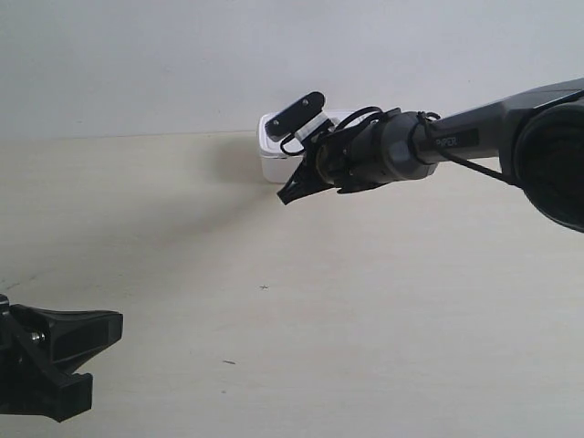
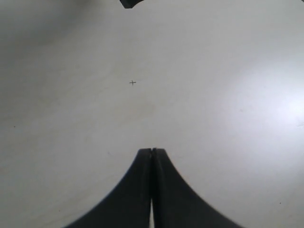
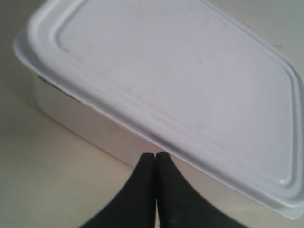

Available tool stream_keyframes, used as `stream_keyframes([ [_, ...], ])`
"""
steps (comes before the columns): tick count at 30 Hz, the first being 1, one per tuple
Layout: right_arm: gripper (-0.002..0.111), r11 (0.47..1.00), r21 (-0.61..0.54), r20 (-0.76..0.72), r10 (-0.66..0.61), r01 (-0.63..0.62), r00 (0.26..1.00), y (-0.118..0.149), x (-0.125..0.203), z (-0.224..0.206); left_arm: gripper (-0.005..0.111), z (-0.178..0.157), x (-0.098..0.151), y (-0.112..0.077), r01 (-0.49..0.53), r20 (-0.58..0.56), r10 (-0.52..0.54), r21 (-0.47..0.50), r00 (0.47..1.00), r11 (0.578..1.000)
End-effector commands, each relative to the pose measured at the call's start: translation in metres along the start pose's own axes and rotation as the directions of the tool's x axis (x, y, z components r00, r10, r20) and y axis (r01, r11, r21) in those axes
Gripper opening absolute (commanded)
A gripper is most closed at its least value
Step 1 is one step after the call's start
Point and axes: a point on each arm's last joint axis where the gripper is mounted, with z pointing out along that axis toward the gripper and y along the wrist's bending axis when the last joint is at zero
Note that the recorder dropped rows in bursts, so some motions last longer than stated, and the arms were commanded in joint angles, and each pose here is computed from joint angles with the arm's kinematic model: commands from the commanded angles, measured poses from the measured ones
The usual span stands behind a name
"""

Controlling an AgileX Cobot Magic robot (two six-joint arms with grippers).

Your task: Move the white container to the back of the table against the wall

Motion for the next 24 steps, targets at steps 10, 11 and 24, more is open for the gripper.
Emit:
stream_keyframes([
  [10, 0.0, 1.0, 0.004, 0.043, -0.02, 0.02, 0.999, 0.001, -0.01, 0.016, 0.0, -0.001, 0.0, 0.0, 0.013, 0.007, -0.013, 0.001, 1.0, 1.0],
  [11, 0.0, 1.0, 0.006, 0.048, -0.021, 0.021, 0.999, 0.001, -0.011, 0.016, 0.0, -0.001, 0.0, 0.0, 0.013, 0.007, -0.013, 0.001, 1.0, 1.0],
  [24, 0.0, 0.996, 0.021, 0.057, -0.088, 0.087, 0.995, 0.004, -0.011, 0.028, 0.0, -0.001, 0.0, 0.0, 0.005, 0.007, -0.005, 0.001, 1.0, 1.0],
])
